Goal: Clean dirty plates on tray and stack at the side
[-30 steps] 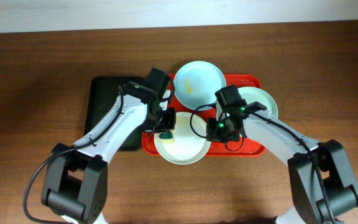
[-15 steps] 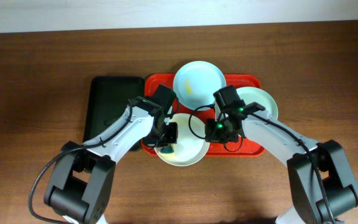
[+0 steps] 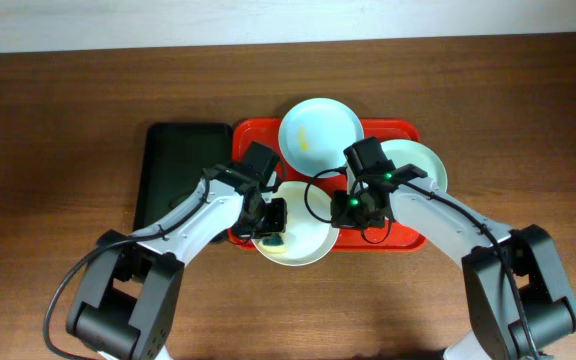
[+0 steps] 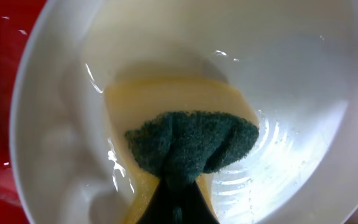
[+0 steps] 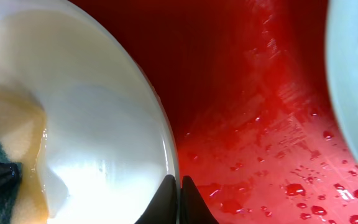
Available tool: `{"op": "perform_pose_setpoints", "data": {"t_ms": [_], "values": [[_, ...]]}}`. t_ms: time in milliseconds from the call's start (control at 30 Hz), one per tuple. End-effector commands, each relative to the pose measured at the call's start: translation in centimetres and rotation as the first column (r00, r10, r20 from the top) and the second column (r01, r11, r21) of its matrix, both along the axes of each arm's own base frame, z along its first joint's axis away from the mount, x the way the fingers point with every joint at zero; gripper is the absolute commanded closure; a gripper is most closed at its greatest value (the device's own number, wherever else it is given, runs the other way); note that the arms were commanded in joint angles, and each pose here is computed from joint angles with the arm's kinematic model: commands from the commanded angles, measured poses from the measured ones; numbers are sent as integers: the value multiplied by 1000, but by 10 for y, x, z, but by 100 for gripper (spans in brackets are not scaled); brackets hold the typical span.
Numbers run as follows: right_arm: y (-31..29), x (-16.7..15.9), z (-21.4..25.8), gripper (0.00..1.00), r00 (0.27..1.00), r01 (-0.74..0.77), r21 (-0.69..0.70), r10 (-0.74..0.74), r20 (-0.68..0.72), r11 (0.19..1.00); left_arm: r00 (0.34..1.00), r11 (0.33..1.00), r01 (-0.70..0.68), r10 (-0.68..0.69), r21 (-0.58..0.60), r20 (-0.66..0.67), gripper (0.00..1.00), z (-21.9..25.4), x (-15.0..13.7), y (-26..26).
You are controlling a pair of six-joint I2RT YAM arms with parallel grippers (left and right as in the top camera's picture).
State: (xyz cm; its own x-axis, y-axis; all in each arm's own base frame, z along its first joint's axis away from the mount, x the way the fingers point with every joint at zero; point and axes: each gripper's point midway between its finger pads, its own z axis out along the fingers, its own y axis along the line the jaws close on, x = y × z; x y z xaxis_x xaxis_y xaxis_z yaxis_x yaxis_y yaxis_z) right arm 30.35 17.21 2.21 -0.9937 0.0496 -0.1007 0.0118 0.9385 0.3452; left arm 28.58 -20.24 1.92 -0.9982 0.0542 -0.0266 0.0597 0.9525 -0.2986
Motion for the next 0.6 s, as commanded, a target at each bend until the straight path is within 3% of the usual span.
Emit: {"op": "perform_pose_setpoints", "data": {"t_ms": [0,567], "values": [[5,-5,-4,96,1000,-11,16,11,-23,1000,998,998,1,-4,-60,-59,100,-10,-14,-12],[5,-5,-4,96,1000,-11,16,11,-23,1000,998,991,57,-59,-123,-12,100,-12,-19,-55]]}}
